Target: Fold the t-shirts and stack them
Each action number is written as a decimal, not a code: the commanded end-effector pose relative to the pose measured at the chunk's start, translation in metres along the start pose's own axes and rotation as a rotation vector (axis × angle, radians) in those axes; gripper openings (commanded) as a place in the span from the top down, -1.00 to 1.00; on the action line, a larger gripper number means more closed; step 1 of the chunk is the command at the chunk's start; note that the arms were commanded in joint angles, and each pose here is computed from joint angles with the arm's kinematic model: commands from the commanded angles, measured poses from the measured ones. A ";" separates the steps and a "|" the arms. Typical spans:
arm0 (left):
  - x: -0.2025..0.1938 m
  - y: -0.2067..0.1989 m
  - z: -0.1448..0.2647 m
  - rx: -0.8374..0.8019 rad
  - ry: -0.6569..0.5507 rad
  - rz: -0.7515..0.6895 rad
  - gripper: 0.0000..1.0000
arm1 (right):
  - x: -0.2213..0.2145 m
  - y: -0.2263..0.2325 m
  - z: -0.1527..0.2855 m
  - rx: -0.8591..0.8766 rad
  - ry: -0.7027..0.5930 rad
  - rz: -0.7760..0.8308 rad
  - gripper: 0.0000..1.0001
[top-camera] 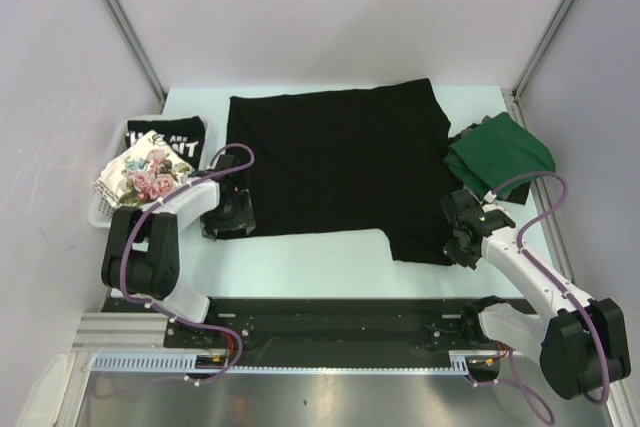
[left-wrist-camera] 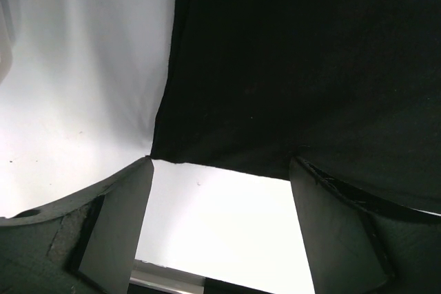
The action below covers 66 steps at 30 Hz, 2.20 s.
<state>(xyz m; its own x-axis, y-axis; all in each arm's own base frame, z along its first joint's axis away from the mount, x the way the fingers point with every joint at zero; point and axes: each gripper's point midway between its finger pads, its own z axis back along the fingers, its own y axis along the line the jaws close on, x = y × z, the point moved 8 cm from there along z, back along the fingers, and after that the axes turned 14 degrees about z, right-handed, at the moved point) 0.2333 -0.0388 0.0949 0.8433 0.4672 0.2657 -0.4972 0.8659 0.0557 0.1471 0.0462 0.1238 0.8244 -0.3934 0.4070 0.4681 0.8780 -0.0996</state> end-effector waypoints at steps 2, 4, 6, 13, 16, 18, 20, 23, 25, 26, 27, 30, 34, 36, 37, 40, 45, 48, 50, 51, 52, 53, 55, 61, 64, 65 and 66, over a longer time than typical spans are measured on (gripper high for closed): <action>0.010 0.012 0.001 0.048 -0.064 0.043 -0.71 | 0.009 0.001 0.005 -0.005 -0.020 0.000 1.00; 0.010 0.013 0.001 0.046 -0.063 0.043 -0.71 | 0.009 0.001 0.005 -0.005 -0.021 -0.001 1.00; 0.011 0.014 0.001 0.046 -0.069 0.049 -0.71 | 0.009 0.000 0.005 -0.005 -0.020 -0.002 1.00; 0.009 0.013 -0.008 0.034 -0.041 0.047 -0.66 | 0.009 0.000 0.004 -0.010 -0.017 -0.002 1.00; 0.004 0.010 -0.014 0.007 -0.013 0.055 -0.62 | 0.009 0.000 0.004 -0.014 -0.012 0.001 1.00; 0.004 0.009 -0.015 -0.001 -0.003 0.057 -0.48 | 0.008 0.000 0.005 -0.012 -0.013 0.002 1.00; 0.004 0.009 -0.014 -0.009 -0.009 0.056 -0.42 | 0.008 -0.001 0.005 -0.013 -0.010 0.003 1.00; 0.006 0.011 -0.010 0.006 -0.027 0.053 -0.40 | 0.008 -0.001 0.005 -0.014 -0.009 0.005 1.00; 0.007 0.012 -0.006 0.014 -0.032 0.050 -0.41 | 0.008 -0.001 0.004 -0.013 -0.008 0.003 1.00; 0.008 0.014 -0.005 0.024 -0.039 0.048 -0.42 | 0.008 -0.001 0.004 -0.012 -0.007 0.001 1.00; 0.009 0.014 -0.003 0.027 -0.045 0.049 -0.43 | 0.008 -0.001 0.004 -0.012 -0.007 0.006 1.00; 0.009 0.018 0.003 0.045 -0.055 0.050 -0.50 | 0.008 0.000 0.004 -0.010 -0.005 0.010 1.00; 0.011 0.022 0.013 0.042 -0.087 0.069 -0.55 | 0.009 0.000 0.004 -0.008 -0.006 0.007 1.00; 0.011 0.022 0.015 0.028 -0.096 0.080 -0.56 | 0.009 0.001 0.003 -0.008 -0.005 0.004 1.00; 0.012 0.022 0.016 0.018 -0.096 0.094 -0.55 | 0.009 0.001 0.003 -0.007 -0.005 0.009 1.00; 0.012 0.021 0.016 -0.009 -0.080 0.118 -0.55 | 0.008 0.001 0.002 -0.011 -0.001 0.011 1.00; 0.006 0.020 0.010 -0.038 -0.056 0.135 -0.50 | 0.008 0.001 0.003 -0.010 -0.002 0.009 1.00; 0.002 0.019 0.004 -0.036 -0.028 0.142 -0.45 | 0.008 0.000 0.003 -0.011 0.001 0.010 1.00; 0.001 0.017 0.002 -0.037 -0.018 0.146 -0.42 | 0.008 0.000 0.003 -0.013 0.001 0.013 1.00; 0.000 0.018 0.000 -0.028 -0.010 0.147 -0.42 | 0.008 0.000 0.003 -0.013 0.000 0.013 1.00; 0.001 0.018 0.000 -0.028 -0.012 0.151 -0.41 | 0.008 0.000 0.004 -0.010 0.000 0.012 1.00; 0.001 0.018 0.000 -0.022 -0.011 0.148 -0.41 | 0.007 0.000 0.004 -0.011 0.001 0.014 1.00; 0.001 0.019 -0.001 -0.010 -0.012 0.150 -0.40 | 0.008 0.000 0.003 -0.012 0.000 0.011 1.00; -0.001 0.019 -0.003 -0.012 0.002 0.164 -0.36 | 0.007 0.000 0.003 -0.014 0.004 0.018 1.00; -0.003 0.019 -0.005 -0.009 0.013 0.168 -0.35 | 0.007 0.001 0.002 -0.010 0.007 0.019 1.00; -0.004 0.020 -0.006 -0.005 0.016 0.167 -0.36 | 0.007 0.001 0.002 -0.013 0.008 0.020 1.00; -0.005 0.020 -0.006 -0.003 0.016 0.168 -0.36 | 0.007 0.001 0.002 -0.013 0.010 0.021 1.00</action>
<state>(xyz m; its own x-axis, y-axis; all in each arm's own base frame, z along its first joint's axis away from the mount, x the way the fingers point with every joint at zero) 0.2296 -0.0291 0.0983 0.7769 0.5616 0.2846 -0.5781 0.8154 -0.0310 0.1484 0.0459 0.1199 0.8393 -0.3873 0.3816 0.4577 0.8821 -0.1113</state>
